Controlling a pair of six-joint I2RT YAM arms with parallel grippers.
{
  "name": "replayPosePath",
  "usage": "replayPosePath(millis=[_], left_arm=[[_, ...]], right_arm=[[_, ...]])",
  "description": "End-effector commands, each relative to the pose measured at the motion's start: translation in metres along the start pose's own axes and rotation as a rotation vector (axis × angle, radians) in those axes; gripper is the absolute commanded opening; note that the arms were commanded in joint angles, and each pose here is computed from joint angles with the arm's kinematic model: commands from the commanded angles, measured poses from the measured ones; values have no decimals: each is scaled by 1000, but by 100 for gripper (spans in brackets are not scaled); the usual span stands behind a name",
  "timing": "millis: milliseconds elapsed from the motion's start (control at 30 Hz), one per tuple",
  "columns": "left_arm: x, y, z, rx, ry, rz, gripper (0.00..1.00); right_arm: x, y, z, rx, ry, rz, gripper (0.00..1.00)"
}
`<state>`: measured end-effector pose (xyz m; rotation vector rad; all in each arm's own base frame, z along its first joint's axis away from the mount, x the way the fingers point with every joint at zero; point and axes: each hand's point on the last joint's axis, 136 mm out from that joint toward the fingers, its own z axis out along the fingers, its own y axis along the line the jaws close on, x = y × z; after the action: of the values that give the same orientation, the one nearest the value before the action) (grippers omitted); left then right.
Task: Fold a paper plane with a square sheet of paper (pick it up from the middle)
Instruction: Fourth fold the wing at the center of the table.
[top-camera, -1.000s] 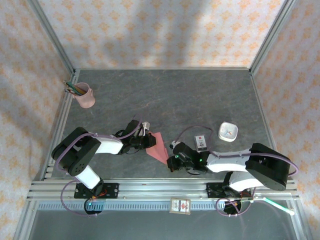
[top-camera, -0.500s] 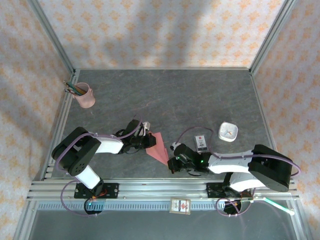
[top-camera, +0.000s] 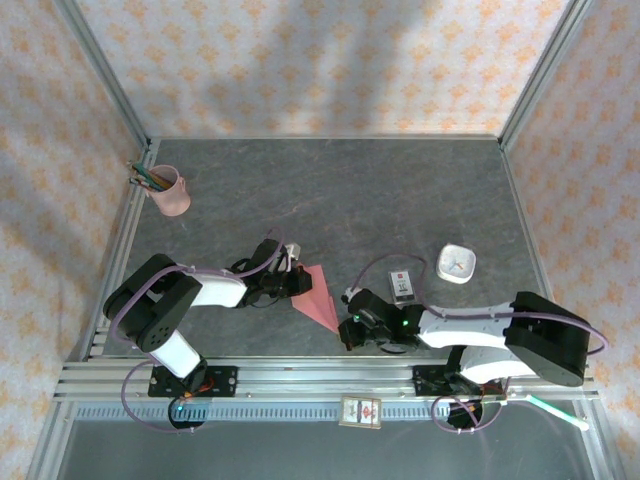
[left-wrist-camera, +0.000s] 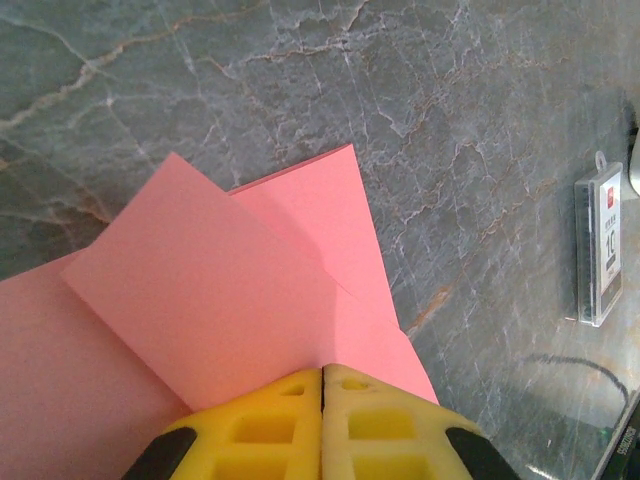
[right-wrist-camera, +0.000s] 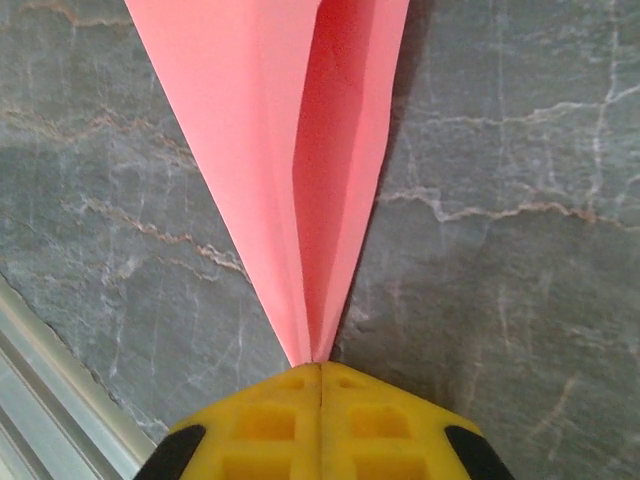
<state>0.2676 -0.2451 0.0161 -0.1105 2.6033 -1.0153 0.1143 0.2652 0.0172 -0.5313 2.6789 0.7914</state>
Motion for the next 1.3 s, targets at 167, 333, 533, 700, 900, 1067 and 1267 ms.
replayPosePath(millis=[167, 333, 533, 700, 900, 1067, 1267], left_arm=[[19, 53, 1, -200, 48, -41, 11], [19, 53, 2, -198, 47, -42, 11], [18, 52, 2, -193, 47, -43, 11], [17, 50, 2, -193, 49, -39, 11], [15, 49, 1, -192, 45, -36, 11], [15, 49, 1, -194, 47, -34, 11], [16, 50, 2, -196, 46, -36, 11]], right_arm=[[-32, 18, -23, -39, -70, -6, 1], [-56, 34, -16, -77, -106, -18, 1], [-69, 36, 3, -74, -100, -19, 1], [-64, 23, 15, -39, -70, -16, 1], [-48, 11, 23, -20, -27, 1, 0], [-38, 2, 22, -5, -14, 21, 0], [-28, -7, 23, 13, 1, 36, 0]])
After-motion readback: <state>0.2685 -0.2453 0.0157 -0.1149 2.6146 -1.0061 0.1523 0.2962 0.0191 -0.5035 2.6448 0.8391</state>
